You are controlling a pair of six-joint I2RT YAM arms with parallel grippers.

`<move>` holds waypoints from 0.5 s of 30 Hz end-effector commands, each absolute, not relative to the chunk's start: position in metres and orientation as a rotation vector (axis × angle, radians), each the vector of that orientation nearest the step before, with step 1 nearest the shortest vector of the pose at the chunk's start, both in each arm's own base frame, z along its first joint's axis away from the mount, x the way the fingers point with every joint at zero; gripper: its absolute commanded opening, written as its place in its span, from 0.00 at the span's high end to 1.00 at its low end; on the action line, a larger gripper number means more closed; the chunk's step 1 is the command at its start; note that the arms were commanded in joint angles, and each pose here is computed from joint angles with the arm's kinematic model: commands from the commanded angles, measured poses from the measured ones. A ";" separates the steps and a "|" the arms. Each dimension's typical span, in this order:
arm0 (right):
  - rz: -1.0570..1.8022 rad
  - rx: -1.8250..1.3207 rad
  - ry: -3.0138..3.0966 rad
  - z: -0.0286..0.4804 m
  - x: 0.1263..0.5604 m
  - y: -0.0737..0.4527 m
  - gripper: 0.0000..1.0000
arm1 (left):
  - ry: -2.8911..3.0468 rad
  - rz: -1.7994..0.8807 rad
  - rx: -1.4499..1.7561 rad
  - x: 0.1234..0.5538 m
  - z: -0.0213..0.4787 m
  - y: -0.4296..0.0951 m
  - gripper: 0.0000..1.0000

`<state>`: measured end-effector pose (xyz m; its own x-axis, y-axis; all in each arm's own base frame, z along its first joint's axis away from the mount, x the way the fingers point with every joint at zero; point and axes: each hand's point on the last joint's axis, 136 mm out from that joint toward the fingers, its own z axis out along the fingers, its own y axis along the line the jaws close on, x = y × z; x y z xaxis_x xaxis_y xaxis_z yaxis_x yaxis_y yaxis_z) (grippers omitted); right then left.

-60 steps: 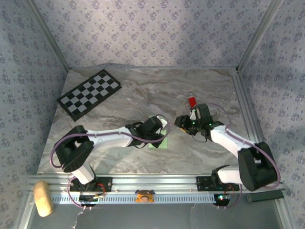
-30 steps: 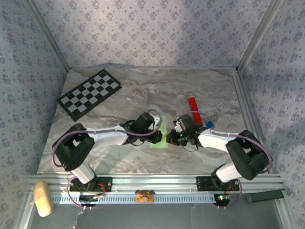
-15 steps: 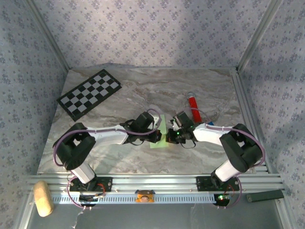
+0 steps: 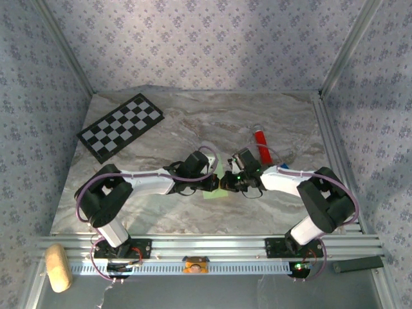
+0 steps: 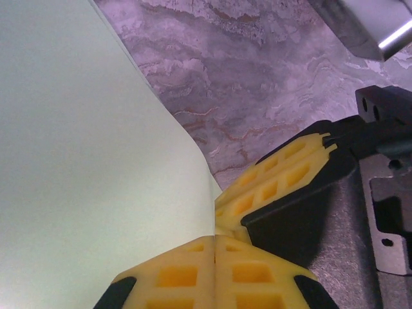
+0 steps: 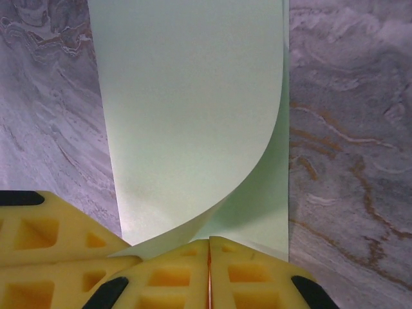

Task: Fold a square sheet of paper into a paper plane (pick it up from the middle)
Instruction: Fold the triangle a second time at the center of the table.

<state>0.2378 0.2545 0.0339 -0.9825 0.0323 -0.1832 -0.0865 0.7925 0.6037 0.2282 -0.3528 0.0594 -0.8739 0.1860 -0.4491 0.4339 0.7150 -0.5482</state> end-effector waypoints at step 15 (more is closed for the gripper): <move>0.800 0.023 2.917 -0.003 0.227 0.234 0.94 | 2.576 -0.921 0.458 0.245 0.054 -0.341 1.00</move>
